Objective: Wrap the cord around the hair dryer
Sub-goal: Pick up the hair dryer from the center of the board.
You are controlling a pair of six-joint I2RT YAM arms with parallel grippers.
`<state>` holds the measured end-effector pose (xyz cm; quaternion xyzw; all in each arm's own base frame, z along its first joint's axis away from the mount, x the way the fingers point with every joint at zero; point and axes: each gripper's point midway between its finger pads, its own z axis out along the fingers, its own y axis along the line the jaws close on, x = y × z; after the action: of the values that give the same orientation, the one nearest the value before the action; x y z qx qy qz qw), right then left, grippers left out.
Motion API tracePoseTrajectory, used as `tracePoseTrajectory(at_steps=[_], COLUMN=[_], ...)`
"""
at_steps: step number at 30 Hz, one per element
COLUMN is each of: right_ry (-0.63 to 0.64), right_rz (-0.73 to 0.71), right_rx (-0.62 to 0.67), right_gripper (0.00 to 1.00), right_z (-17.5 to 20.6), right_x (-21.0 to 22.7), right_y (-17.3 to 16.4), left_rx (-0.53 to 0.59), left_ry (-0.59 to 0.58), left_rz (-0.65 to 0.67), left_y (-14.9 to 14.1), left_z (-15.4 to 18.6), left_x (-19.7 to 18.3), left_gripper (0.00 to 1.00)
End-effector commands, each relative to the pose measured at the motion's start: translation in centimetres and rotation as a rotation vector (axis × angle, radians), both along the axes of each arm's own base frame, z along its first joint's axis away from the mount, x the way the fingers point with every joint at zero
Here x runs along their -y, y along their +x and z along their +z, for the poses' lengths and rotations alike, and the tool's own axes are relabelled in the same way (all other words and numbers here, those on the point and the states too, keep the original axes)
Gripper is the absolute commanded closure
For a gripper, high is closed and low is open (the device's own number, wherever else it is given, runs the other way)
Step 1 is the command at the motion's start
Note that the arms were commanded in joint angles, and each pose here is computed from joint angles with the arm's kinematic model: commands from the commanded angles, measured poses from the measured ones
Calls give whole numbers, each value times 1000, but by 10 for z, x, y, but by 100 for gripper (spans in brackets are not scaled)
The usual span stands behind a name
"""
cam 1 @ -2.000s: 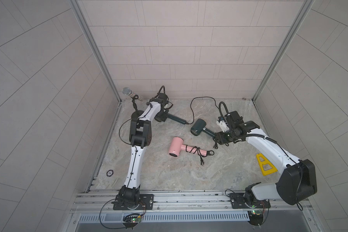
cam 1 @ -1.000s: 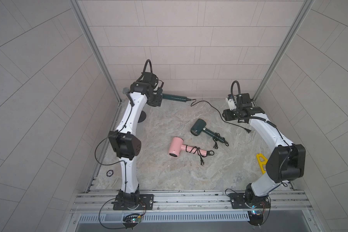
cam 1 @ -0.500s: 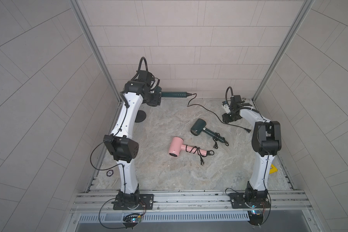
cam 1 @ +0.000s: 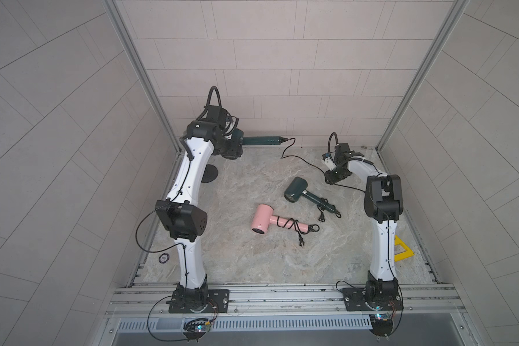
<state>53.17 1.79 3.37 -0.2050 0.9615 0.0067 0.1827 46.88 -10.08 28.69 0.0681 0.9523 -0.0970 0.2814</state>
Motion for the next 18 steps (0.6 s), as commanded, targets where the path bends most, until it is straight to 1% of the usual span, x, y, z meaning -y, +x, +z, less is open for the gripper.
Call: tracePoseTrajectory(at_steps=[1, 6, 8, 11, 12, 14, 16, 18], right_ry=[-31, -47, -50, -56, -55, -55, -45, -28], right_rz=[24, 36, 36, 36, 33, 30, 24, 16], right_rx=[-79, -166, -179, -193, -197, -194, -193, -185], right_gripper=[51, 64, 70, 75, 78, 88, 91, 100], right_z=[-8, -25, -26, -29, -30, -28, -27, -23], right_x=[2, 5, 6, 6, 6, 7, 6, 5], right_y=[-12, -27, -31, -36, -37, -38, -38, -37], left_rx=[38, 48, 47, 45, 44, 46, 48, 53], left_ry=[-49, -66, -63, -59, -60, -61, -65, -77], left_rz=[-6, -7, -6, -3, -4, -3, -2, -5], left_y=[6, 6, 6, 5, 5, 5, 5, 4], left_z=[9, 12, 12, 11, 10, 10, 11, 13], left_x=[7, 9, 9, 8, 8, 8, 8, 10], left_gripper=[100, 100, 100, 100, 100, 100, 100, 100])
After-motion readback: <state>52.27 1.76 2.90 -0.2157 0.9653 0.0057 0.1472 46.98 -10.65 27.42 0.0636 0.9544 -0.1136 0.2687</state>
